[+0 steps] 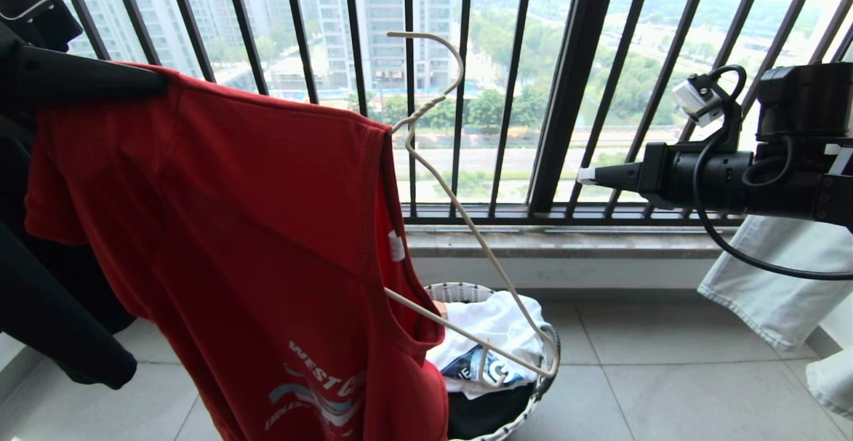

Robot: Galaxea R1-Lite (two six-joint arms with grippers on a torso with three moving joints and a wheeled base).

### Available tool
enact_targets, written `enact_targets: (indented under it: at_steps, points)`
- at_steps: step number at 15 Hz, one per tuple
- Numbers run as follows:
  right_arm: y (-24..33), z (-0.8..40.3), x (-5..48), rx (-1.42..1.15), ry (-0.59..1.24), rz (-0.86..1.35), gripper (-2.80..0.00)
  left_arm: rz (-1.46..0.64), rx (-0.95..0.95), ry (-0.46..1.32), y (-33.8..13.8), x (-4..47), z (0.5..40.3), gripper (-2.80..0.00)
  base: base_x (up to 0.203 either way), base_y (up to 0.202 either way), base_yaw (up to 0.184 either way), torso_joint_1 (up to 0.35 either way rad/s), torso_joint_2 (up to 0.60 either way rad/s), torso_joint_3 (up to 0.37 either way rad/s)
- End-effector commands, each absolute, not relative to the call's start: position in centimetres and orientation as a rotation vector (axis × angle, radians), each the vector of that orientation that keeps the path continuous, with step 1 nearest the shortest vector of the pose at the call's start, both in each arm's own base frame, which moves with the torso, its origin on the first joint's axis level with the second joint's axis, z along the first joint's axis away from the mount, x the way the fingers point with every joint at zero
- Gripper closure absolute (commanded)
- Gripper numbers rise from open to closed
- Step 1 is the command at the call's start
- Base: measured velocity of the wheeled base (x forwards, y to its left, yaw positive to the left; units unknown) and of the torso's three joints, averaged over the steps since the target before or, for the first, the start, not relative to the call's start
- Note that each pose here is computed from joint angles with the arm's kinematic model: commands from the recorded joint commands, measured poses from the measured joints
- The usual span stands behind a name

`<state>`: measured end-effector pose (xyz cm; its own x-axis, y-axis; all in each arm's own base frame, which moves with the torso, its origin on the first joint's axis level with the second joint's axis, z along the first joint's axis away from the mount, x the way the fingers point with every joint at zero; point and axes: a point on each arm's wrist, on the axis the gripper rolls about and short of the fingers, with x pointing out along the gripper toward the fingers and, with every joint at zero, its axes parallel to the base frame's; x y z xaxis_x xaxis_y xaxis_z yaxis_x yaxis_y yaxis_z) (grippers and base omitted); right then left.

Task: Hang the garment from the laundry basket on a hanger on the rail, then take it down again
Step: Hang the clothes on the clothes rack

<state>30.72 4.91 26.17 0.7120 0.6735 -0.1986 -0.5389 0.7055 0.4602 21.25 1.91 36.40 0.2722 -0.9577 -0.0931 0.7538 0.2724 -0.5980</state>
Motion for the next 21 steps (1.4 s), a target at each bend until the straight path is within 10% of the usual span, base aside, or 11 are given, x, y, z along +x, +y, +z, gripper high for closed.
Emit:
enact_targets:
  at_steps: [1, 21]
  points:
    - [4.9, 26.2, 30.7, 0.39, 0.369, 0.695, 0.0, -1.183, -0.463, 0.492, 1.8, 20.5, 36.8, 0.0, 0.0, 0.0, 0.0, 0.0, 0.0, 0.0]
    - [16.4, 18.1, 33.3, 0.617, 0.769, 0.957, 0.0, -1.098, -0.39, 0.383, 1.8, 19.5, 40.1, 0.0, 0.0, 0.0, 0.0, 0.0, 0.0, 0.0]
